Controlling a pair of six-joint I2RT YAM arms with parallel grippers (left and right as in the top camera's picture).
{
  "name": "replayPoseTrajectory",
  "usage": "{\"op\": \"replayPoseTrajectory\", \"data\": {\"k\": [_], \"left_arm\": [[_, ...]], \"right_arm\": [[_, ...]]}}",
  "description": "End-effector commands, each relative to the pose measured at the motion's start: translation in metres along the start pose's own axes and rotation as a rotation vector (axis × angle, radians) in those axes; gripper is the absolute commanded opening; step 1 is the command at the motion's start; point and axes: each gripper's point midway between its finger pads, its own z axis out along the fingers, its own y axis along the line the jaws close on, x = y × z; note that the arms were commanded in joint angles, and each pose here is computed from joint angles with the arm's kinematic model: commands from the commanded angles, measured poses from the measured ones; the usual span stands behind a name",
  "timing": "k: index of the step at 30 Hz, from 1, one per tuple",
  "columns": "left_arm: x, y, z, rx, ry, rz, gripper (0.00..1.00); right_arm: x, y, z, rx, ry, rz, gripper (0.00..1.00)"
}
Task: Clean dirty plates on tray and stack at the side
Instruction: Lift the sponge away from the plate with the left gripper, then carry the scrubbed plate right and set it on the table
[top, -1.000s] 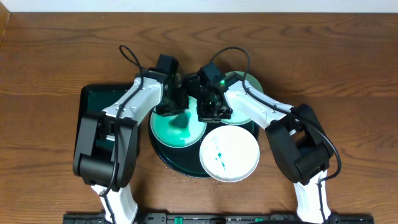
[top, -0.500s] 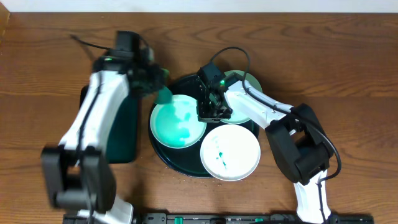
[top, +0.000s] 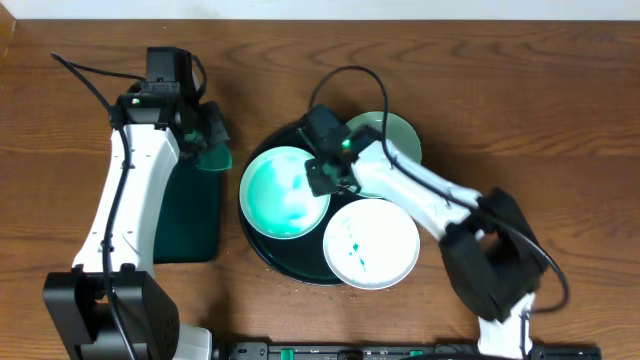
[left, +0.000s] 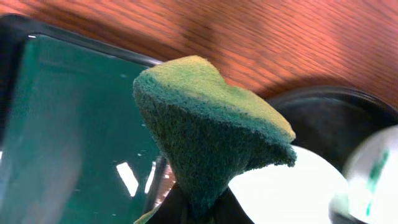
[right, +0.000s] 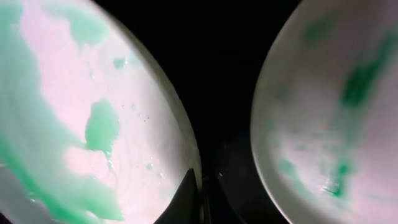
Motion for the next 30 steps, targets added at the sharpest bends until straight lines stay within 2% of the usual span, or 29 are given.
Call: {"op": "replayPoseTrajectory", "data": {"k": [1, 9, 15, 20, 24, 30], "left_arm": [[-0.002, 0.01, 0.001, -0.05, -0.01, 0.016, 0.07], [-0.002, 0.01, 0.002, -0.051, -0.009, 0.017, 0.07], [-0.002, 0.01, 0.002, -0.051, -0.009, 0.016, 0.08], [-0.002, 0.01, 0.002, -0.051, -0.008, 0.016, 0.07], [-0.002, 0.01, 0.002, -0.051, -0.008, 0.016, 0.07], [-0.002, 0.01, 0.002, -0.051, -0.008, 0.016, 0.07]], "right_arm": [[-0.025, -0.012, -0.044, 0.218, -0.194, -0.132, 0.01], [-0.04, -0.014, -0.102, 0.566, -0.406, -0.304, 0.01], [-0.046, -0.015, -0.155, 0.834, -0.586, -0.31, 0.01], [-0.047, -0.018, -0.191, 1.023, -0.677, -0.321, 0.01], [-0.046, -0.018, -0.206, 1.1, -0.719, -0.311, 0.01], [-0.045, -0.016, -0.204, 1.088, -0.72, -0.316, 0.01]]}}
